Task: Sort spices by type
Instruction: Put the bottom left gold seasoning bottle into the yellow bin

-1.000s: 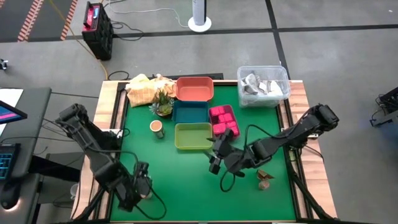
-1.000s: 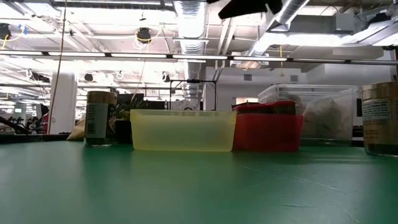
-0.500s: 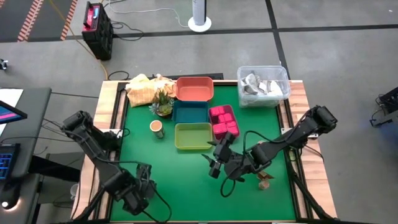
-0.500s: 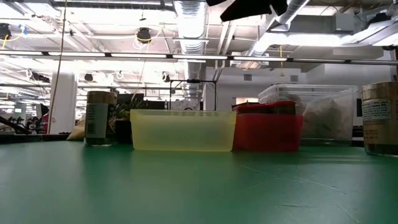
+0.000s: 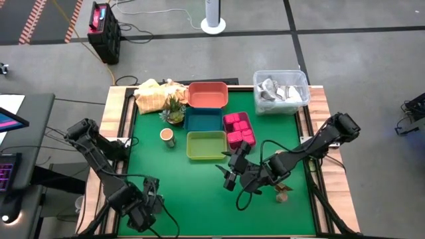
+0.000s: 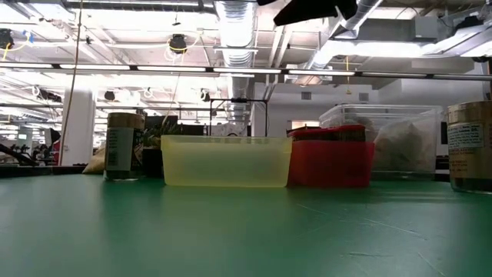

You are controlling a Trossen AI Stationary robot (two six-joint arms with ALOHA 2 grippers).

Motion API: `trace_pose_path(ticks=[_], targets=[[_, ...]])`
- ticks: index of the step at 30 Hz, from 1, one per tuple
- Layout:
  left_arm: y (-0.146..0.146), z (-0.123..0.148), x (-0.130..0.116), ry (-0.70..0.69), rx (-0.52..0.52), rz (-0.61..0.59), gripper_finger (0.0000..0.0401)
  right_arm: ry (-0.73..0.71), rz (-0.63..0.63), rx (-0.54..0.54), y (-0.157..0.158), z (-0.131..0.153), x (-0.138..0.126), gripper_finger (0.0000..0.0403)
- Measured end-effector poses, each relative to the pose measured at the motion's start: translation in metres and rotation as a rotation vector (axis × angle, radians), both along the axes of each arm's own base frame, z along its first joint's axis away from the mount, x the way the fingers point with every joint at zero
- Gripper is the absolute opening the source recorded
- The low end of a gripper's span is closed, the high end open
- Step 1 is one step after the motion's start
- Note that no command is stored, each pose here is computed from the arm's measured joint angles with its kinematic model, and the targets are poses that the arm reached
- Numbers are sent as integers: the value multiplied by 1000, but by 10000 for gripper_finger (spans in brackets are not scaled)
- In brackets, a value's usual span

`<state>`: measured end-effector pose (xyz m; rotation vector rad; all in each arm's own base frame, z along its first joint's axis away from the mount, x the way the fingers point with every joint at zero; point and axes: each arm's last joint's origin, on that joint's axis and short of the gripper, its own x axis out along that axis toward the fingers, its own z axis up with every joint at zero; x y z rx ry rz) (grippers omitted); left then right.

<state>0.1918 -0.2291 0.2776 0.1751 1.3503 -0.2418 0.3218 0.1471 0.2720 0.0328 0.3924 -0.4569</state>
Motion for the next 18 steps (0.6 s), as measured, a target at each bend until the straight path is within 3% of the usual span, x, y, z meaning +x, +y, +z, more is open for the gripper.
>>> trace_pose_path(ticks=[13,18], targets=[[4,-36,-5,32,33,4,399,-4,-3,7,0,0,0,279],[7,-41,0,20,29,14,371,-4,-3,7,0,0,0,279]])
